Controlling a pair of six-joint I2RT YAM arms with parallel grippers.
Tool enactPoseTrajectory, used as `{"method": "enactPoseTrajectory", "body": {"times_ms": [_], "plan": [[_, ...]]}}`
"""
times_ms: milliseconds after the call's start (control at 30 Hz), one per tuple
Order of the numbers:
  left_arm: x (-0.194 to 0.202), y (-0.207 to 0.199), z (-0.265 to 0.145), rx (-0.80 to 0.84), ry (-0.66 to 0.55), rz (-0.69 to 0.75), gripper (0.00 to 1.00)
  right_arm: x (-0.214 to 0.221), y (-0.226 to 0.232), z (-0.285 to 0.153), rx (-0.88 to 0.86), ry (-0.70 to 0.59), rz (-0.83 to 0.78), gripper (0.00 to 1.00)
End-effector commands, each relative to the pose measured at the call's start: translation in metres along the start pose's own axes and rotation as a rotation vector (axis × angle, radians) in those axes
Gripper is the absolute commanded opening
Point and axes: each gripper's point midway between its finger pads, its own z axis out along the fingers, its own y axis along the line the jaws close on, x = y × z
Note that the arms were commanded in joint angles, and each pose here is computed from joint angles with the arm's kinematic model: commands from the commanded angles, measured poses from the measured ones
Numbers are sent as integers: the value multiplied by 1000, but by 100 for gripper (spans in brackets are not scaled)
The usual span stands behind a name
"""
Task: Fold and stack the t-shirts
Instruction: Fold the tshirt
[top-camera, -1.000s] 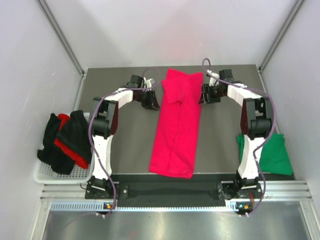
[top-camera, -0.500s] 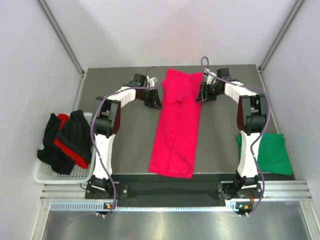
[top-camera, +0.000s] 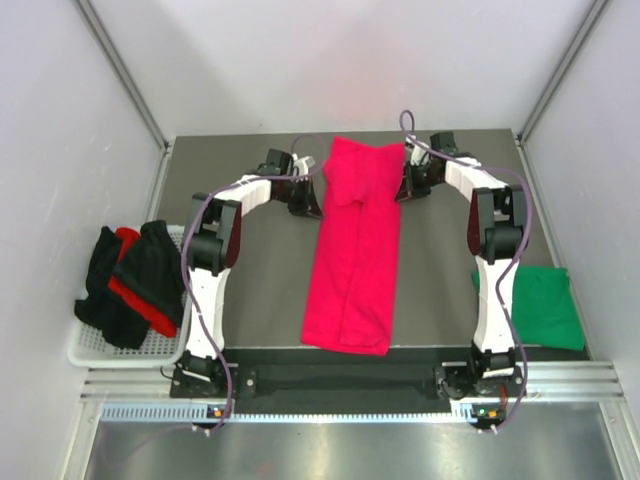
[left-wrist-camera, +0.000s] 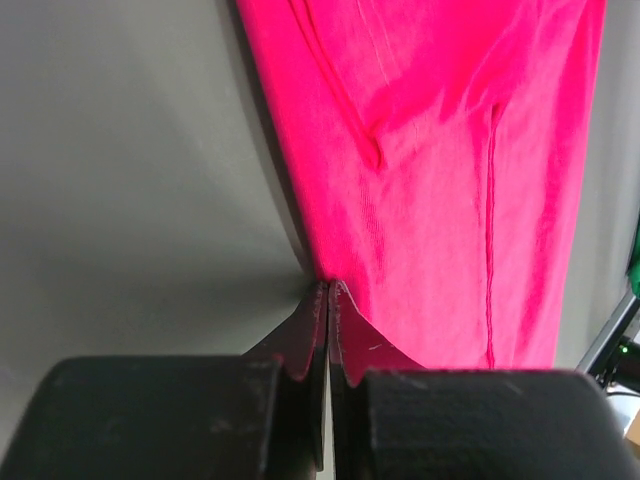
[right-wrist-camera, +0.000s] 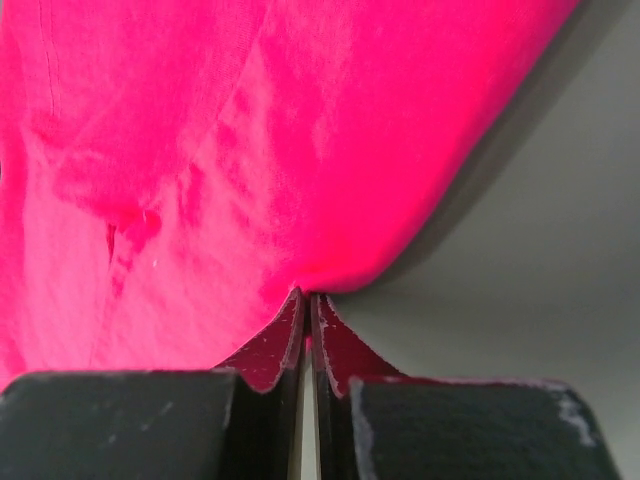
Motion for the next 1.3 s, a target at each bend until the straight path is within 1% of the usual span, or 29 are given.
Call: {"method": "enactPoseTrajectory", "body": {"times_ms": [0,100,300,433,500,533,600,633,667,700,733,767,800,833,867,900,933,967,1000,1033,1067,1100,1133,1167,1200,1233,1267], "plan": [[0,-12,-16,1,-19,30,3,-16,-16,8,49,-18,-32,0],[-3,-13,-22,-25,-30,40,17,-26,-19,9,59,-31,-42,1],[-9,-20,-32,-35,-53,61,19,-38,-24,7,86,-47,-50,1],[-9,-23,-38,-46,-63,64,24,-49,-23,8,81,-68,-65,4],[-11,-26,-45,-53,-80,74,26,-57,-22,7,74,-86,-75,9],[-5,-23,-46,-71,-76,69,26,-60,-22,7,74,-96,-79,10],[-12,-35,-61,-72,-125,95,28,-66,-18,4,68,-109,-95,12],[-5,-34,-63,-78,-122,93,29,-64,-16,3,68,-105,-94,15],[-11,-41,-78,-99,-157,113,36,-70,-10,-8,69,-122,-103,29],[-9,-43,-85,-114,-165,111,50,-70,-6,-14,67,-126,-108,36],[-9,-50,-100,-124,-193,124,54,-55,-4,-16,63,-104,-95,40],[-8,-53,-107,-141,-206,132,59,-67,15,-40,43,-149,-125,40],[-5,-56,-115,-149,-212,129,66,-66,23,-51,34,-163,-127,41],[-3,-64,-130,-152,-239,132,68,-43,25,-53,28,-127,-89,41],[-1,-67,-136,-159,-254,109,69,-51,48,-83,6,-186,-104,44],[9,-66,-137,-161,-252,87,69,-50,59,-92,-18,-225,-64,46],[10,-75,-148,-153,-282,84,68,-16,61,-88,-35,-175,-7,47],[17,-76,-149,-146,-282,27,67,-13,81,-110,-69,-211,-8,47],[34,-73,-144,-137,-252,-15,66,-3,88,-113,-95,-217,31,47],[40,-80,-148,-106,-257,-30,64,33,90,-107,-123,-149,92,46],[50,-84,-146,-71,-240,-79,64,47,103,-115,-171,-129,110,43],[76,-84,-138,-24,-185,-122,65,62,107,-116,-191,-106,140,43],[77,-90,-141,14,-213,-124,66,102,105,-110,-198,-53,198,43],[87,-91,-139,33,-207,-185,66,105,109,-122,-173,-99,187,47],[110,-83,-133,32,-166,-235,66,117,110,-124,-163,-97,200,49],[117,-84,-133,43,-165,-246,65,144,109,-121,-160,-60,237,50],[121,-83,-133,48,-168,-250,64,148,113,-128,-147,-84,245,52]]}}
